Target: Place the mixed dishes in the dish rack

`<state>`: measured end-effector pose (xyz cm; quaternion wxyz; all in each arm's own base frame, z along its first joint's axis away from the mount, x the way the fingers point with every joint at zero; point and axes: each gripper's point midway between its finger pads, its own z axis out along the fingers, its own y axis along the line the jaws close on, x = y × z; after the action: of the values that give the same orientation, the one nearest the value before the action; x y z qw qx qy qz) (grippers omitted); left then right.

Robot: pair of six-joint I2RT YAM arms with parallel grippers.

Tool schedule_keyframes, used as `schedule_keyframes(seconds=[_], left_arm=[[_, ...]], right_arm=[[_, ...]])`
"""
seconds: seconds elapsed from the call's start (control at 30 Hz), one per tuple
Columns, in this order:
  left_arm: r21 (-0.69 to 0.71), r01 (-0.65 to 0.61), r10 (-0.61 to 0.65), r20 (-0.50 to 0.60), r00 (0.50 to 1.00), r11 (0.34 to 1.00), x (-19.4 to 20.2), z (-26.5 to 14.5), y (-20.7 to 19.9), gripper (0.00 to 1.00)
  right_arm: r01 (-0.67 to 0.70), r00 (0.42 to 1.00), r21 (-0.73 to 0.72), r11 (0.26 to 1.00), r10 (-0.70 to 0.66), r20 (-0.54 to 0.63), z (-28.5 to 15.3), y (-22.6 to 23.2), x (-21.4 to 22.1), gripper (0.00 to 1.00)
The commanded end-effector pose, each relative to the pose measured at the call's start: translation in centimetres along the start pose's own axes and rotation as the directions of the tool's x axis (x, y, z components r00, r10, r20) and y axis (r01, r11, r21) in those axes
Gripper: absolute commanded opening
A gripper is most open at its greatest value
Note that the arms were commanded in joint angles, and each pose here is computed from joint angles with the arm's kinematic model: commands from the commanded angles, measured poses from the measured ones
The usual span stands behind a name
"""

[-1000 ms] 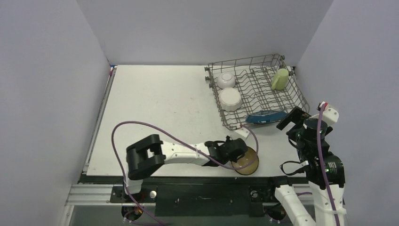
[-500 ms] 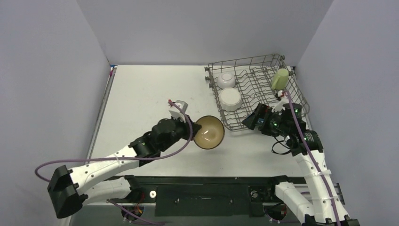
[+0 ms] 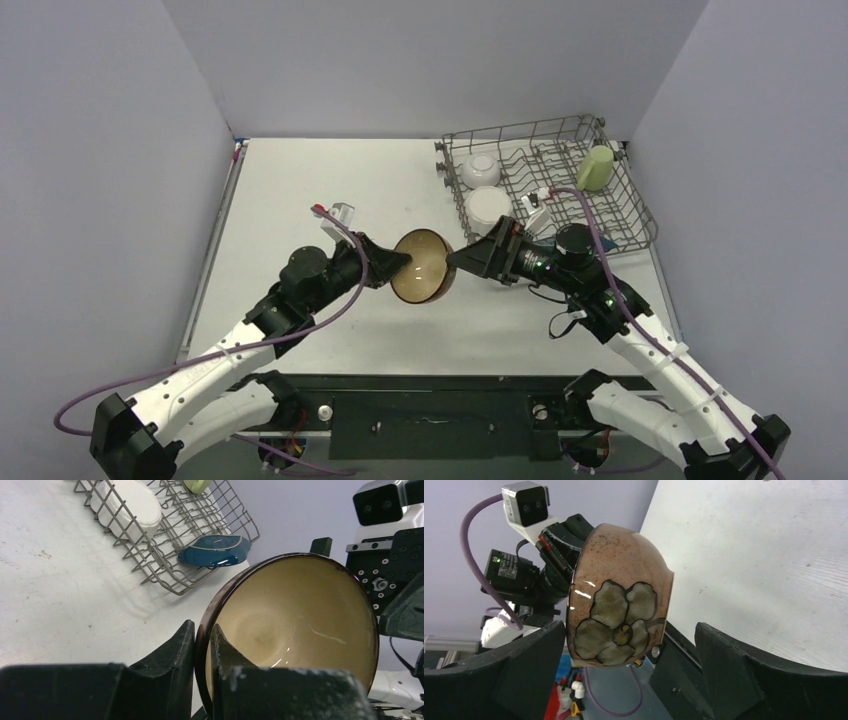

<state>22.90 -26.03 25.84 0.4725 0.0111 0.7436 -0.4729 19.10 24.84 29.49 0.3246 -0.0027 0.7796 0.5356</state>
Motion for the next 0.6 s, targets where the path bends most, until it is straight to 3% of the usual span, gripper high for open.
schedule_keyframes(seconds=[0.0,0.43,0.57], left_arm=[[0.263,0.053,-0.094,0.143,0.985,0.963,-5.4,-1.5,-6.8,0.00],[0.251,0.042,-0.082,0.151,0.985,0.967,-6.0,-1.2,-6.9,0.00],[0.232,0.023,-0.061,0.157,0.986,0.972,-6.2,-1.1,-6.7,0.00]], right_arm=[[0.007,0.997,-0.116,0.993,0.003,0.081,1.0,4.4,-2.1,0.97],[-0.024,0.999,-0.020,1.000,0.025,0.045,2.8,4.7,-0.9,0.97],[-0.027,0.999,0.018,0.999,0.027,0.032,3.1,4.4,-0.4,0.89]])
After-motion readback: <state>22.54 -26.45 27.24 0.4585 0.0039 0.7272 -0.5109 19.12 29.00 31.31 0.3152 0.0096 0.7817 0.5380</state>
